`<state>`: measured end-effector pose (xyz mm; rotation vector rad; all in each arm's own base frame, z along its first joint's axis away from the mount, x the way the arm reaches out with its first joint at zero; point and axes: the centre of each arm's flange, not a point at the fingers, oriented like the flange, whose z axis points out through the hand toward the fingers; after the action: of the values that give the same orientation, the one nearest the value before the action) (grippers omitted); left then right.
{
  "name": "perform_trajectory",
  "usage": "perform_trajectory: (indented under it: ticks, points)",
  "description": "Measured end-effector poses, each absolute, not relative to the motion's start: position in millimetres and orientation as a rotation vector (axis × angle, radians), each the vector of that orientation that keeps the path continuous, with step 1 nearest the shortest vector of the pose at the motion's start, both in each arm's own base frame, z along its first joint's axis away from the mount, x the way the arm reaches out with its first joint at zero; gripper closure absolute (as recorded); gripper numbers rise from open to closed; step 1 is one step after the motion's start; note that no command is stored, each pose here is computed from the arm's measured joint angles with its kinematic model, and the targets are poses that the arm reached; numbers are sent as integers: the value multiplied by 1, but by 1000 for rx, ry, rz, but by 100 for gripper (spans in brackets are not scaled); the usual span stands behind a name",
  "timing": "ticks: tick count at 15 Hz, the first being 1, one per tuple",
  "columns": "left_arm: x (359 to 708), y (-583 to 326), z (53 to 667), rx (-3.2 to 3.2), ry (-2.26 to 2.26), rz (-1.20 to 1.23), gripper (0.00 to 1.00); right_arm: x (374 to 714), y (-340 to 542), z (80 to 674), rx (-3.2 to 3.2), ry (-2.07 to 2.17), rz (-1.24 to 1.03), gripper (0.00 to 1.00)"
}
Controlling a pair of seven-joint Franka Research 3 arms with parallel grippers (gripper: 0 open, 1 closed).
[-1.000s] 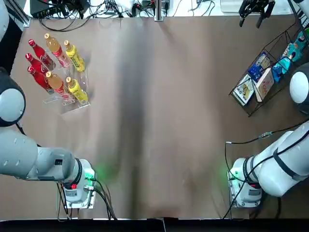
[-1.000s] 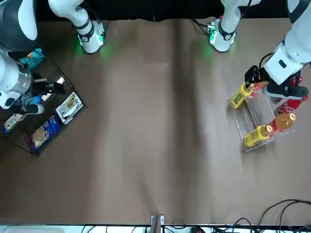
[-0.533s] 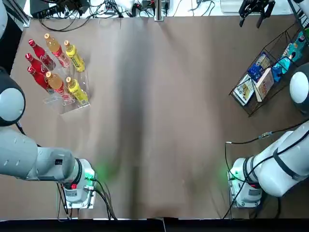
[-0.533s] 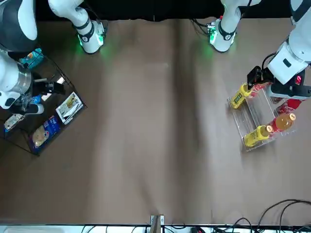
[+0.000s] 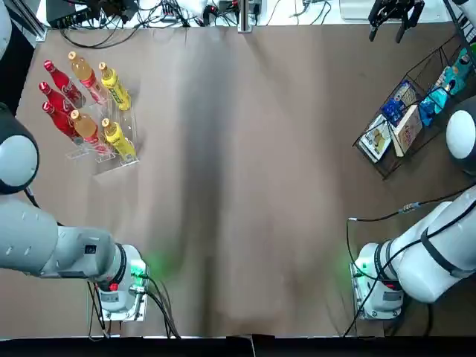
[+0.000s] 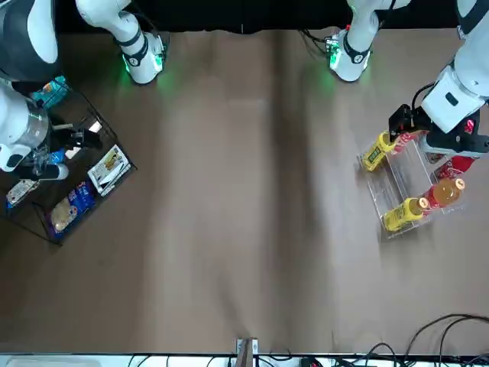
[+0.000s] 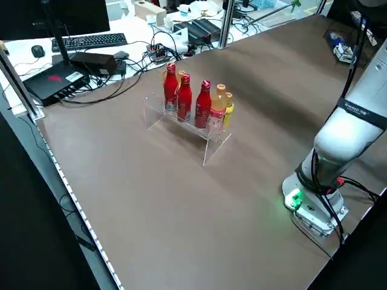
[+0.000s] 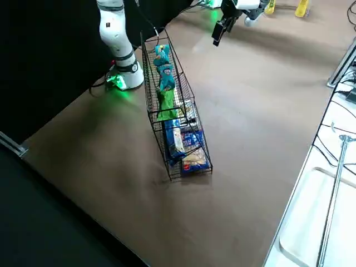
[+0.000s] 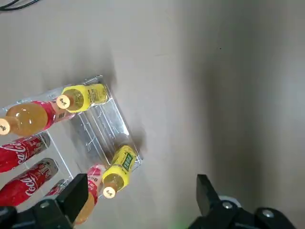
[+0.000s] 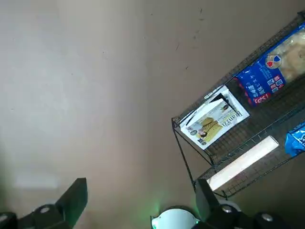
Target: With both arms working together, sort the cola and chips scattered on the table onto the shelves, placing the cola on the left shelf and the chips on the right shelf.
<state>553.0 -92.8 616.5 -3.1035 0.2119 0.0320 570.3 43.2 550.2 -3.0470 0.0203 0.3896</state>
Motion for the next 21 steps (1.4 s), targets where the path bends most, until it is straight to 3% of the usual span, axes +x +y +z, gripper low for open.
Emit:
perform_trajectory:
  ticks: [10, 17, 21]
  points:
    - [553, -93, 616, -3104, 212, 31, 0, 558, 77, 568, -3086, -173, 387, 0]
    - [553, -93, 617, -3104, 212, 31, 0, 520, 40, 599, -3074, -98, 288, 0]
    - [553, -93, 617, -3104, 212, 30, 0, 515, 20, 596, -3071, -52, 270, 0]
